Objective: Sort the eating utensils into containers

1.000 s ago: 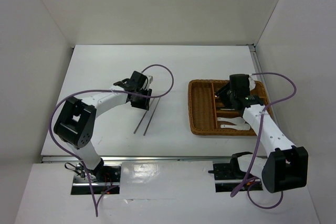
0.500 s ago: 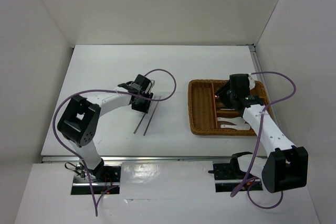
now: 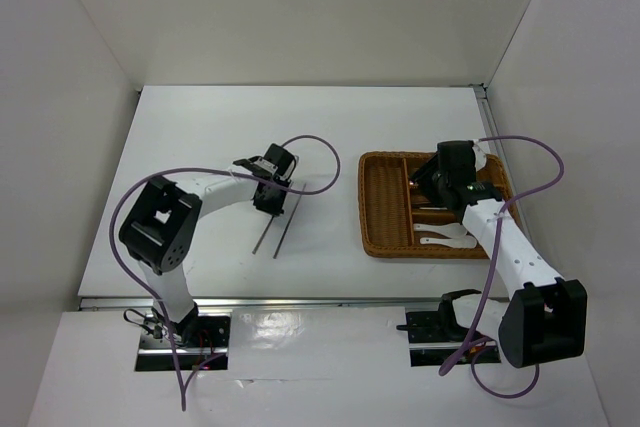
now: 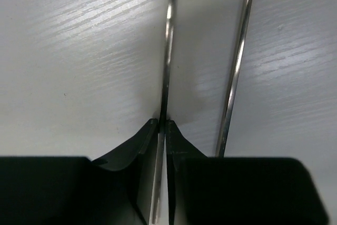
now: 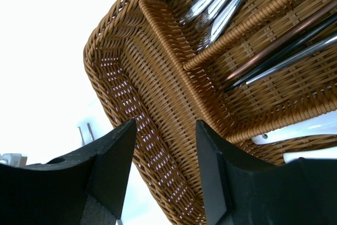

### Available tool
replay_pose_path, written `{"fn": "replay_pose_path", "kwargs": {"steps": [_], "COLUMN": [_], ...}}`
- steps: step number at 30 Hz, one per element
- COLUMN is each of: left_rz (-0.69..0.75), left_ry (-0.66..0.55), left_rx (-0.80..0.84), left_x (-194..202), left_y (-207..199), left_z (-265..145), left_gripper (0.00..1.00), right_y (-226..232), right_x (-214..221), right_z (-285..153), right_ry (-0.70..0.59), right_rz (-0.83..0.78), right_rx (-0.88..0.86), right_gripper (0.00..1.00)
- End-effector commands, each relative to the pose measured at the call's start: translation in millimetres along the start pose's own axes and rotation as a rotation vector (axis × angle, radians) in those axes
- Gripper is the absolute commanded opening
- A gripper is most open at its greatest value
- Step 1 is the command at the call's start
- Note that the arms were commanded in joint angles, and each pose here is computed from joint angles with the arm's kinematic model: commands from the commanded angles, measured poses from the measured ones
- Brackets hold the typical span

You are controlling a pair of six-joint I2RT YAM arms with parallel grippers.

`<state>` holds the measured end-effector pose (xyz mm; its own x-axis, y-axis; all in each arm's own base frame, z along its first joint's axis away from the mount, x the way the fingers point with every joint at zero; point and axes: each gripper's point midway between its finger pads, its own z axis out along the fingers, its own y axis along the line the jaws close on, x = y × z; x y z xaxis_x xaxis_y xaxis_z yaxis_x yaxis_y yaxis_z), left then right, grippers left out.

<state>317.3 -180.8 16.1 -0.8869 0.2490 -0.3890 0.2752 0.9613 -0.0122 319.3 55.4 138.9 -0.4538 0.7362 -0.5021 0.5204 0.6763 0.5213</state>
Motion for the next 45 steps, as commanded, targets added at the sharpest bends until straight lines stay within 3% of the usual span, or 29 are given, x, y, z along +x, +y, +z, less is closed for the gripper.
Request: {"fn": "replay_pose_path", "kwargs": {"steps": [1, 6, 11, 15, 20, 28, 36, 45], "left_rz": [0.009, 0.009, -0.052, -0.154, -0.282, -0.506, -0.620, -0.579], "left_ry": [0.105, 0.128, 0.099, -0.013, -0.211, -0.299, -0.329, -0.349], "left_rx": [-0.010, 0.014, 0.018, 0.061, 0.228, 0.489, 0.611, 0.628], "left_x": [25.5, 30.8, 17.2, -31.0, -104.7, -138.7, -153.3, -154.8], "left_y": [1.0, -3.4, -8.9, -22.4, -63.5, -147.0, -203.1, -249.2], "left_z": [18.3, 22.7, 19.7, -22.7, -91.1, -137.4, -128.2, -107.0], "left_gripper": [0.25, 0.10, 0.07, 0.07, 0.08, 0.09, 0.09, 0.09], "right_y": [14.6, 15.8, 26.9, 26.8, 27.0, 2.4, -12.0, 3.6], "right_x": [-21.6, -22.9, -26.1, -22.3, -25.7, -32.2, -27.8, -24.1], "right_z": [-8.6, -10.9, -12.1, -10.2, -15.3, -21.4, -43.3, -62.1], "right_ry": [-0.078, -0.084, -0.081, -0.063, -0.091, -0.117, -0.123, -0.122], "right_rz": [-0.009, -0.008, -0.051, -0.073, -0.069, -0.010, 0.000, -0.046], "right_rx": [-0.045, -0.052, -0.095, -0.099, -0.116, 0.035, 0.051, -0.089], "right_gripper": [0.57, 0.57, 0.57, 0.57, 0.57, 0.62, 0.65, 0.65]}}
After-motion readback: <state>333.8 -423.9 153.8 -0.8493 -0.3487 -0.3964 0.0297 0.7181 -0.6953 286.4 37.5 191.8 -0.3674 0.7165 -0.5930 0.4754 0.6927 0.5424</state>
